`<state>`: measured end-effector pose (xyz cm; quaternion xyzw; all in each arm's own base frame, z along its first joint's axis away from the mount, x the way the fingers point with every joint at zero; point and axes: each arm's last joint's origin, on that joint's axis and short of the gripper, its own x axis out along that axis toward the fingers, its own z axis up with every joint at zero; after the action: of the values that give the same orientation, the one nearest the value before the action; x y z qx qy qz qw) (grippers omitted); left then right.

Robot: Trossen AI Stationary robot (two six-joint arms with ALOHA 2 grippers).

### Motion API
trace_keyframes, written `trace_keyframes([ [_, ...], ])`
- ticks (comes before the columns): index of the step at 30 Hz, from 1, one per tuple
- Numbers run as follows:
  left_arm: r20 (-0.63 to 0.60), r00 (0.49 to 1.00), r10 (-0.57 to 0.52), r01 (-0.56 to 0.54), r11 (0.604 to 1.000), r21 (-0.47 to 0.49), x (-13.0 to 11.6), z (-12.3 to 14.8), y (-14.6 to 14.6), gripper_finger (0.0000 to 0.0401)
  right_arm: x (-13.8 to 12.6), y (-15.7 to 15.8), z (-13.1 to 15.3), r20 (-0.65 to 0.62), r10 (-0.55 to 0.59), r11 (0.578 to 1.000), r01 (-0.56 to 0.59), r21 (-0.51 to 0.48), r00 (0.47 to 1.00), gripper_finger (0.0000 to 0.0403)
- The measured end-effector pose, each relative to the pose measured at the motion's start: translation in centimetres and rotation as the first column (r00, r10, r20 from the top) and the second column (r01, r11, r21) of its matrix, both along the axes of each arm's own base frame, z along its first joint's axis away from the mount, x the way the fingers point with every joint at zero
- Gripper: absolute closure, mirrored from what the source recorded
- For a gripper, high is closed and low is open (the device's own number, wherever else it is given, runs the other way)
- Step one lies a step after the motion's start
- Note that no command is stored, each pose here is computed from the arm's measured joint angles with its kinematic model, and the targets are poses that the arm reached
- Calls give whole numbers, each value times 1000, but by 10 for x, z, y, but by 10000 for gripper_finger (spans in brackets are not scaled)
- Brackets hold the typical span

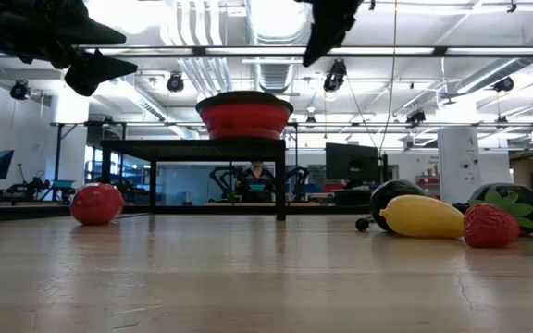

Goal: Pick & Place Fruit
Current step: Put the blueberry into the red gray strainer bowl on the shelf

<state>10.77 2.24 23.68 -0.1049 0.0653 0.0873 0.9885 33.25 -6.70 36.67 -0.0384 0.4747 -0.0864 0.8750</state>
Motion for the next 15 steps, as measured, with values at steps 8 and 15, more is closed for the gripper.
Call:
trace_keyframes([
  [8,0,1000,0,0,1000,0,0,0,0,89,3,32,-37,-113,45,998,-39,55,993,261],
  [15,0,1000,0,0,1000,0,0,0,0,89,8,62,-70,-174,102,993,-90,78,979,265],
])
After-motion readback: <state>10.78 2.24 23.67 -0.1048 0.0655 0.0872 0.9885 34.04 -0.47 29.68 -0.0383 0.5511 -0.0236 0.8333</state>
